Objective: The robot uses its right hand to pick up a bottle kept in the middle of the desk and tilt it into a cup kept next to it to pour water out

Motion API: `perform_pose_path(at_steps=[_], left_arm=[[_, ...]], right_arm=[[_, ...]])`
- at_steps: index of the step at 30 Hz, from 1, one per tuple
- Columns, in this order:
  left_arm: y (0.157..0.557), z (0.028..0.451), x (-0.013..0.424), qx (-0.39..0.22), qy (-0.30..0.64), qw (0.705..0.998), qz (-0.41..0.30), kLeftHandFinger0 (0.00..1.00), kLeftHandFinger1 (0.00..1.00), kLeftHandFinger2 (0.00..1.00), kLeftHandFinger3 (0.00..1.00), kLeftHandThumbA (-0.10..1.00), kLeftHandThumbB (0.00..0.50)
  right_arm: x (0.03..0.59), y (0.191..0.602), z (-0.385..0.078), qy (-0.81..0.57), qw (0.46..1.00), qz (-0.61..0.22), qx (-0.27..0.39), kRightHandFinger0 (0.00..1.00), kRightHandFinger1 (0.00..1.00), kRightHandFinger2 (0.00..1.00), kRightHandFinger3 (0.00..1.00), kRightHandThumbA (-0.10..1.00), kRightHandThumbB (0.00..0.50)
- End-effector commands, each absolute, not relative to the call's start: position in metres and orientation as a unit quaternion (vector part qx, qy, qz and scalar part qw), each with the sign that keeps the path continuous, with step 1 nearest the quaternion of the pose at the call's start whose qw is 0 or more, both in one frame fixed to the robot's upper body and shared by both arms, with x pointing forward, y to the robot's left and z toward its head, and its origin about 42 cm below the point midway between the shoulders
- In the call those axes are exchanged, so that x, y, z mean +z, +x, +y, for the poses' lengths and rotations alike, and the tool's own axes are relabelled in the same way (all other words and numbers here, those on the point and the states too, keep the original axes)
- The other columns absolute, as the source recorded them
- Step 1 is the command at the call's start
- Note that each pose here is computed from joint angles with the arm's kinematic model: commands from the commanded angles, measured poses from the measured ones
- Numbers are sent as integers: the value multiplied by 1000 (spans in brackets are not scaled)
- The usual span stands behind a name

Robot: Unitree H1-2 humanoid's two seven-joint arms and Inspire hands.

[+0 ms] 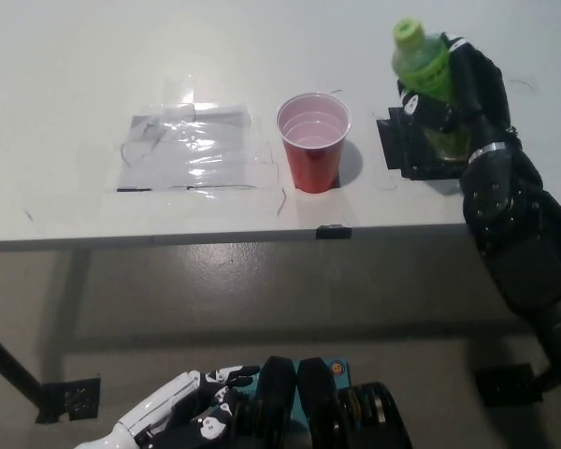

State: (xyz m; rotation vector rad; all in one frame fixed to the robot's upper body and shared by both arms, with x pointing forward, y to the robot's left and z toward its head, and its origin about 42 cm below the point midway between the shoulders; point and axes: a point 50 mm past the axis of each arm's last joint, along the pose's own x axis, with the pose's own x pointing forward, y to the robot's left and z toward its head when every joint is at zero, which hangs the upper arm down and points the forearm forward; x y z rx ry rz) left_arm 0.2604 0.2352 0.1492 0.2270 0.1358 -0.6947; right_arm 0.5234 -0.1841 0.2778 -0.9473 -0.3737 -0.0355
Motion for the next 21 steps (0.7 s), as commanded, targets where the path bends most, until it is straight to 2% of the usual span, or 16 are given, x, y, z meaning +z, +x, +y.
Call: perform_pose_path(at_steps=[1,6,8,9,10,12,14,15,20,21], left_arm=[[263,237,158,-352,124,926,55,1000,1000,1000,1000,450,500],[263,237,158,-354,121,926,52,1000,1000,1000,1000,431,500],[263,237,159,-353,122,926,54,1000,1000,1000,1000,436,500],[263,237,159,-353,122,926,54,1000,1000,1000,1000,438,500],[263,237,158,-353,123,926,54,1000,1000,1000,1000,449,500],[263,237,159,-354,127,925,54,1000,1000,1000,1000,452,500],[263,236,159,-356,126,924,55,1000,1000,1000,1000,441,500],[264,236,159,-358,129,923,57,1000,1000,1000,1000,444,500],[265,235,160,-361,129,922,57,1000,1000,1000,1000,436,500],[265,235,160,-362,122,922,56,1000,1000,1000,1000,427,500]], right_arm=[[336,526,-168,-549,769,-327,12,0,89,166,433,-100,58],[333,524,-159,-636,692,-336,53,0,111,200,391,25,66],[331,524,-156,-658,669,-341,61,0,111,182,402,40,132],[331,524,-156,-661,666,-341,62,0,112,180,402,42,140],[332,526,-153,-683,644,-338,69,0,132,200,434,43,188],[334,527,-151,-693,637,-330,71,0,193,274,455,51,172],[336,528,-151,-696,636,-326,66,0,221,330,391,45,136],[337,529,-152,-696,638,-322,63,0,216,348,373,4,125],[341,535,-151,-708,624,-326,59,0,170,345,351,12,121],[344,536,-151,-716,614,-328,61,0,176,351,300,11,125]])
